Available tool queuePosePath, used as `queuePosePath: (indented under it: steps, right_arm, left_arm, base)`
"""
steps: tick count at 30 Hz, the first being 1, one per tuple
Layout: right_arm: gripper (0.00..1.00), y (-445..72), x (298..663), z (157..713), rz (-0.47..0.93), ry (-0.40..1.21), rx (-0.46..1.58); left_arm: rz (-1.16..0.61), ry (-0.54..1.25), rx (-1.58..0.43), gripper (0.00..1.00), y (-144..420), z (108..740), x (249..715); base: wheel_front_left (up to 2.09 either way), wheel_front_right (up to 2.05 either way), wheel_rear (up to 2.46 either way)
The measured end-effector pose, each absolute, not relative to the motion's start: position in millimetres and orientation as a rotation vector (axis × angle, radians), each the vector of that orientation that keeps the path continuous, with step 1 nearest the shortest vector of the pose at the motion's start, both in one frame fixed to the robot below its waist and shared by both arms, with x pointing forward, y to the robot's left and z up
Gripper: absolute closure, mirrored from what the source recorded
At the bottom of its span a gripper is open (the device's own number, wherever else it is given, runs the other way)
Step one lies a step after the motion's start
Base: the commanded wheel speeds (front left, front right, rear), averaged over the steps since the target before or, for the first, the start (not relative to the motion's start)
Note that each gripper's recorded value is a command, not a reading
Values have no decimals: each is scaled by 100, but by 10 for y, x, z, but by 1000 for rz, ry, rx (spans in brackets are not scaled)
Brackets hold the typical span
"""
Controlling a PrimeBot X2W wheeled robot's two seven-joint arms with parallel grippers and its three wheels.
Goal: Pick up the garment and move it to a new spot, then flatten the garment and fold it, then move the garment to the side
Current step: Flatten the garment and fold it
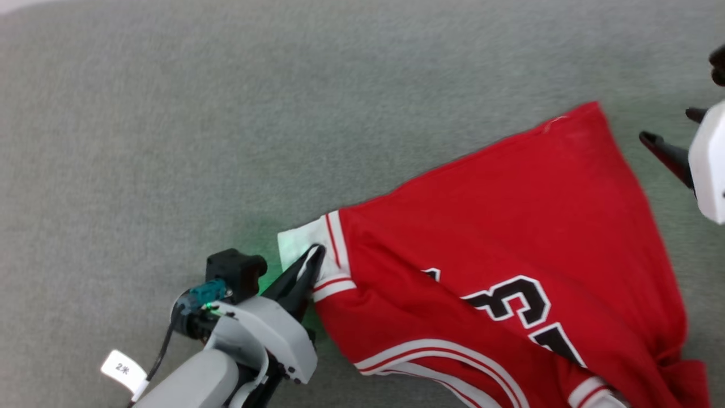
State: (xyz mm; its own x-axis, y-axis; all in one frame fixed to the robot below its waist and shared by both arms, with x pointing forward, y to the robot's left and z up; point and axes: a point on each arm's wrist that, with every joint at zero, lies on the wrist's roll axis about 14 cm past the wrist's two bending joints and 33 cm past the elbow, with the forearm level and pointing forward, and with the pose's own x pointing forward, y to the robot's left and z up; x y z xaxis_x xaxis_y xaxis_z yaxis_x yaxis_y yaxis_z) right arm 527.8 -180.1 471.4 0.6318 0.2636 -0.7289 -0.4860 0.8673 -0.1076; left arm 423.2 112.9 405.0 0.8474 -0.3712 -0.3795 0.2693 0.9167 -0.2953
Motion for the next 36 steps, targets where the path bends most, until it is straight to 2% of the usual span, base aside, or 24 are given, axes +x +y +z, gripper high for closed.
queuePosePath:
  steps: [5, 13, 15, 16, 22, 28, 36]
  right_arm:
    - [0, -1674, 5473, 4306, 467, 851, -309]
    - [0, -1481, 5502, 3847, 555, 964, -345]
    - [64, -1465, 5508, 3815, 567, 977, -344]
    - [100, -1457, 5508, 3801, 572, 984, -336]
    - [100, -1419, 5582, 3848, 565, 933, -257]
    - [100, -1520, 5814, 4081, 462, 784, -89]
    - [100, -2011, 6227, 4719, 262, 529, 49]
  left_arm:
    - [-307, 449, -249, 100, 1200, 3963, 4276]
    - [-274, 457, -271, 100, 1270, 3850, 4293]
    - [-268, 459, -273, 100, 1281, 3836, 4295]
    - [-267, 459, -273, 100, 1284, 3831, 4300]
    - [-265, 448, -282, 100, 1286, 3845, 4314]
    - [-258, 415, -258, 100, 1393, 3952, 4406]
    - [-329, 238, -203, 100, 1373, 4603, 5081]
  base:
    - [0, 0, 0]
    - [0, 0, 0]
    - [0, 0, 0]
    - [0, 0, 0]
    - [0, 0, 0]
    - [0, 0, 0]
    - [0, 0, 0]
